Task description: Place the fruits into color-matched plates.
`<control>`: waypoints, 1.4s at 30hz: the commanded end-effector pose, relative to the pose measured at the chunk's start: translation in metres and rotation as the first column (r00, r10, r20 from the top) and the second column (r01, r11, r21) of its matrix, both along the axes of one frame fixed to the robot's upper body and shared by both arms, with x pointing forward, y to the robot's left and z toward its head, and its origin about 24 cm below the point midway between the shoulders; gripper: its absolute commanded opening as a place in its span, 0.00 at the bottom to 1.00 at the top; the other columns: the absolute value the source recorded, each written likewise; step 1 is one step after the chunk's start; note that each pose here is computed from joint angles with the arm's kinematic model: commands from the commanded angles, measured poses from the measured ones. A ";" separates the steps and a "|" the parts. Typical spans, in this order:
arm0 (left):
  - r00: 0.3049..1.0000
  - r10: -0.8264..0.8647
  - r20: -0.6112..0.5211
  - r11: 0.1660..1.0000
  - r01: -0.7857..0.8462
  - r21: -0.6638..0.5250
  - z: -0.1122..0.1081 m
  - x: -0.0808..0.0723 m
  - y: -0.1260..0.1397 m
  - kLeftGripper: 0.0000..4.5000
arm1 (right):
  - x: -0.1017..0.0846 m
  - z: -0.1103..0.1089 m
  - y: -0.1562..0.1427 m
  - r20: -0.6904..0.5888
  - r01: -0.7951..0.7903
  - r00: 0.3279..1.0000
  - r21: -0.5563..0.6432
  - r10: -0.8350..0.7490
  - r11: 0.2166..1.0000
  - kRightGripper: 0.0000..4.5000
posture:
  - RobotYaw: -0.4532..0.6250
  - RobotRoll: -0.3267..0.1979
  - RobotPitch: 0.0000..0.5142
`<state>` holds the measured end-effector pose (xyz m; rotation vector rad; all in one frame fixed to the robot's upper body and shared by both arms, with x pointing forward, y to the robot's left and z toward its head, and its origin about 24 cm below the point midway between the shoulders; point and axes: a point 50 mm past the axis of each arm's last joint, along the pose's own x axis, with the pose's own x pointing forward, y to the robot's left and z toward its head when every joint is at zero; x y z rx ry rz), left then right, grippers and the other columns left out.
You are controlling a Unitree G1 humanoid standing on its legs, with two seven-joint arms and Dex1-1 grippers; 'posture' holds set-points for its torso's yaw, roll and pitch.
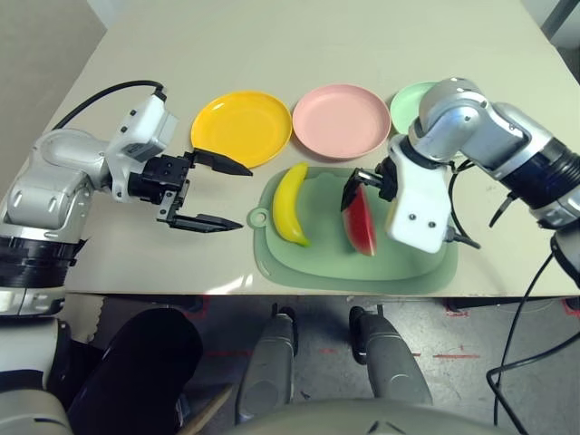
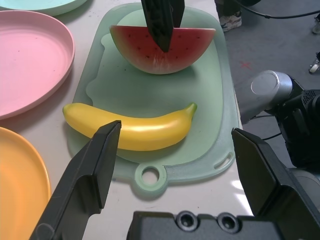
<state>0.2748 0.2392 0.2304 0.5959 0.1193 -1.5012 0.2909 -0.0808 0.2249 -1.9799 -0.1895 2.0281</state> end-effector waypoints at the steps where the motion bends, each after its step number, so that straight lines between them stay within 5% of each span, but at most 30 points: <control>1: 1.000 -0.015 -0.008 1.000 0.015 0.014 -0.003 -0.002 -0.001 1.00 | 0.001 -0.007 0.002 0.001 0.002 1.000 -0.014 -0.002 1.000 0.99 | 0.37 0.62 0.52; 16: 1.000 -0.018 0.007 1.000 0.018 0.019 -0.003 -0.001 -0.002 1.00 | 0.017 -0.016 0.005 0.029 0.094 0.995 -0.030 -0.094 0.995 0.99 | 0.38 0.62 0.53; 19: 1.000 -0.017 0.010 1.000 0.017 0.020 -0.003 0.000 -0.002 1.00 | 0.017 -0.015 0.006 0.028 0.103 0.994 -0.027 -0.102 0.994 0.90 | 0.38 0.62 0.53; 26: 1.000 -0.017 0.008 1.000 0.017 0.024 -0.005 0.000 -0.002 1.00 | 0.016 -0.015 0.005 0.016 0.117 0.993 -0.025 -0.117 0.993 0.37 | 0.37 0.62 0.54; 42: 1.000 -0.012 0.023 0.998 0.010 0.068 -0.009 0.004 -0.004 1.00 | 0.018 -0.002 0.002 -0.011 0.177 0.984 0.004 -0.177 0.984 0.37 | 0.36 0.62 0.55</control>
